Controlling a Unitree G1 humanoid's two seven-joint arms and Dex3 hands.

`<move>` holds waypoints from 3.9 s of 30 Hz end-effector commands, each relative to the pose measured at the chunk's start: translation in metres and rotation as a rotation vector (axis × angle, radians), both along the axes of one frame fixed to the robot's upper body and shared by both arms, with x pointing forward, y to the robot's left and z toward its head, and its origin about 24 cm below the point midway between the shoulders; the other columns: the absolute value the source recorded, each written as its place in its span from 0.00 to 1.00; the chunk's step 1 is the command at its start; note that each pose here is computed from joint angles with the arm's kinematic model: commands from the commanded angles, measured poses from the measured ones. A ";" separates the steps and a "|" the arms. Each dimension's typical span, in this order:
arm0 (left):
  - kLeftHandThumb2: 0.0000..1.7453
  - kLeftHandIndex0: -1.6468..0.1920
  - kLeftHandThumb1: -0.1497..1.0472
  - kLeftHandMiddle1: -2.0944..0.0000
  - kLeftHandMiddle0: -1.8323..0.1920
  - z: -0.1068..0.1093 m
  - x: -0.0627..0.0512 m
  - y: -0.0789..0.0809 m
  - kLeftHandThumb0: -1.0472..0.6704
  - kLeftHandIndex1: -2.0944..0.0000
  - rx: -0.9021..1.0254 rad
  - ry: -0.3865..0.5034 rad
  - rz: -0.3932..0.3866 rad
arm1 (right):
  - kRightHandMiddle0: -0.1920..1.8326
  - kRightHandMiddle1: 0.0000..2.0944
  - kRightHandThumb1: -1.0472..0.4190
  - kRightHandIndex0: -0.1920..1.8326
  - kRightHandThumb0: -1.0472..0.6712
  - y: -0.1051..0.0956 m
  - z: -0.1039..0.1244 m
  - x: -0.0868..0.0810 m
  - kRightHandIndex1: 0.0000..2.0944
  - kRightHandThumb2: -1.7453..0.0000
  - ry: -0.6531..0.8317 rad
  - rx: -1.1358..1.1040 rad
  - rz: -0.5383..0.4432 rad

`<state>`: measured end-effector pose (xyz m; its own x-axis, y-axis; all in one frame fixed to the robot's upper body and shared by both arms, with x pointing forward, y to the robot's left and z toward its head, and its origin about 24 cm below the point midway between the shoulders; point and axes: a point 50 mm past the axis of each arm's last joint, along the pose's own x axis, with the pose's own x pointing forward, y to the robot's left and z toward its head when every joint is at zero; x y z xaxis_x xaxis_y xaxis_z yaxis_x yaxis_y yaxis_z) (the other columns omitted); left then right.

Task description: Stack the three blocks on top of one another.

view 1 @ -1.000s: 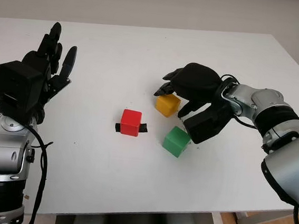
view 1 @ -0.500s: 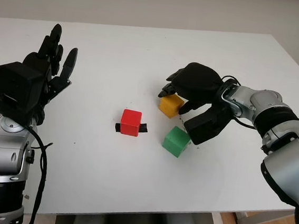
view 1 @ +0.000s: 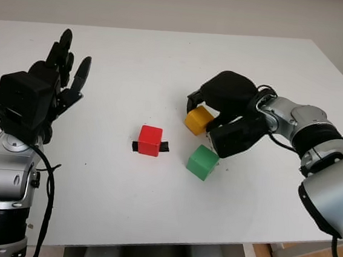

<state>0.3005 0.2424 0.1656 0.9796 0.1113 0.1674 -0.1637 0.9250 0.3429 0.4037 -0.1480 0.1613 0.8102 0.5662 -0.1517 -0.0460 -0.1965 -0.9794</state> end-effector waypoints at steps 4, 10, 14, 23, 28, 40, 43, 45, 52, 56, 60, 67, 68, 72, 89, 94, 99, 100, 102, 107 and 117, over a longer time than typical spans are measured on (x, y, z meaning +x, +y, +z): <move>0.31 0.92 1.00 0.97 0.91 0.005 -0.001 -0.001 0.20 0.97 0.024 -0.025 -0.006 | 0.40 0.40 0.10 0.36 0.43 -0.001 0.007 0.002 0.01 0.97 0.013 0.068 -0.032; 0.31 0.93 1.00 0.97 0.92 0.004 0.000 -0.001 0.20 0.98 0.021 -0.017 -0.008 | 0.37 0.48 0.09 0.35 0.44 -0.004 0.015 0.003 0.02 0.97 0.035 0.122 -0.053; 0.31 0.93 1.00 0.98 0.92 0.003 -0.001 -0.001 0.19 0.98 0.018 -0.017 -0.007 | 0.34 0.51 0.08 0.33 0.43 -0.004 0.025 0.006 0.01 0.97 0.049 0.148 -0.068; 0.31 0.93 1.00 0.97 0.92 0.001 -0.001 -0.003 0.20 0.97 0.010 -0.017 -0.002 | 0.31 0.65 0.09 0.32 0.41 0.001 0.054 0.009 0.02 0.97 0.138 0.364 -0.077; 0.32 0.92 1.00 0.97 0.92 0.000 -0.002 -0.003 0.21 0.97 0.016 -0.008 0.000 | 0.31 0.69 0.09 0.31 0.39 0.001 0.058 0.010 0.02 0.97 0.236 0.514 -0.081; 0.32 0.91 1.00 0.97 0.91 -0.002 -0.004 -0.001 0.20 0.97 0.020 -0.001 0.017 | 0.27 0.75 0.08 0.25 0.37 0.006 0.049 0.009 0.01 0.97 0.470 0.820 -0.077; 0.32 0.91 1.00 0.97 0.91 -0.002 -0.005 0.000 0.20 0.97 0.027 -0.001 0.019 | 0.26 0.80 0.07 0.23 0.37 0.012 0.043 0.007 0.01 0.97 0.559 0.871 -0.053; 0.32 0.91 1.00 0.97 0.91 -0.002 -0.004 0.000 0.20 0.97 0.026 -0.002 0.018 | 0.25 0.81 0.07 0.23 0.37 0.016 0.041 0.005 0.01 0.97 0.617 0.876 -0.054; 0.32 0.91 1.00 0.97 0.91 -0.001 -0.004 -0.001 0.21 0.97 0.030 -0.005 0.015 | 0.26 0.81 0.06 0.21 0.37 0.031 0.044 -0.001 0.01 0.97 0.776 0.853 -0.042; 0.32 0.91 1.00 0.97 0.91 -0.002 -0.004 -0.002 0.21 0.97 0.023 -0.005 0.011 | 0.25 0.80 0.05 0.21 0.37 0.040 0.046 -0.004 0.01 0.97 0.822 0.798 -0.046; 0.32 0.91 1.00 0.97 0.91 -0.001 -0.003 -0.004 0.20 0.97 0.025 -0.005 0.013 | 0.27 0.82 0.05 0.22 0.36 0.047 0.044 -0.007 0.02 0.97 0.858 0.786 -0.071; 0.32 0.91 1.00 0.97 0.91 -0.002 -0.003 -0.004 0.20 0.97 0.029 -0.002 0.020 | 0.28 0.83 0.04 0.24 0.34 0.053 0.040 -0.018 0.03 0.97 0.896 0.778 -0.091; 0.32 0.91 1.00 0.97 0.91 -0.002 -0.003 -0.004 0.21 0.97 0.030 -0.004 0.018 | 0.28 0.83 0.04 0.24 0.34 0.054 0.040 -0.019 0.03 0.97 0.895 0.772 -0.098; 0.33 0.91 1.00 0.97 0.91 -0.001 -0.003 -0.004 0.20 0.97 0.033 -0.005 0.017 | 0.28 0.82 0.04 0.24 0.34 0.055 0.037 -0.022 0.03 0.97 0.892 0.759 -0.111; 0.32 0.91 1.00 0.97 0.91 0.001 -0.006 -0.002 0.21 0.97 0.033 -0.017 0.018 | 0.27 0.83 0.05 0.24 0.34 0.060 0.021 -0.019 0.03 0.97 0.890 0.786 -0.167; 0.32 0.91 1.00 0.97 0.91 0.001 -0.005 -0.002 0.21 0.97 0.042 -0.016 0.020 | 0.26 0.82 0.04 0.24 0.35 0.062 0.019 -0.017 0.03 0.97 0.895 0.798 -0.174; 0.32 0.91 1.00 0.97 0.91 0.001 -0.005 -0.002 0.20 0.97 0.037 -0.012 0.025 | 0.27 0.80 0.05 0.23 0.34 0.062 0.017 -0.017 0.02 0.97 0.910 0.806 -0.179; 0.32 0.91 1.00 0.97 0.91 0.001 -0.006 -0.001 0.20 0.97 0.035 -0.011 0.027 | 0.27 0.79 0.05 0.23 0.34 0.062 0.016 -0.017 0.02 0.97 0.909 0.806 -0.181; 0.32 0.91 1.00 0.97 0.91 0.002 -0.006 -0.002 0.20 0.97 0.037 -0.013 0.025 | 0.27 0.79 0.05 0.23 0.34 0.062 0.015 -0.017 0.02 0.97 0.903 0.806 -0.183; 0.32 0.90 1.00 0.97 0.90 0.001 -0.006 -0.002 0.20 0.97 0.044 -0.009 0.021 | 0.28 0.79 0.06 0.24 0.34 0.060 0.009 -0.016 0.03 0.97 0.888 0.786 -0.193; 0.32 0.91 1.00 0.98 0.91 -0.001 -0.007 -0.002 0.21 0.97 0.037 0.001 0.018 | 0.26 0.77 0.05 0.23 0.34 0.059 0.000 -0.019 0.02 0.97 0.886 0.753 -0.201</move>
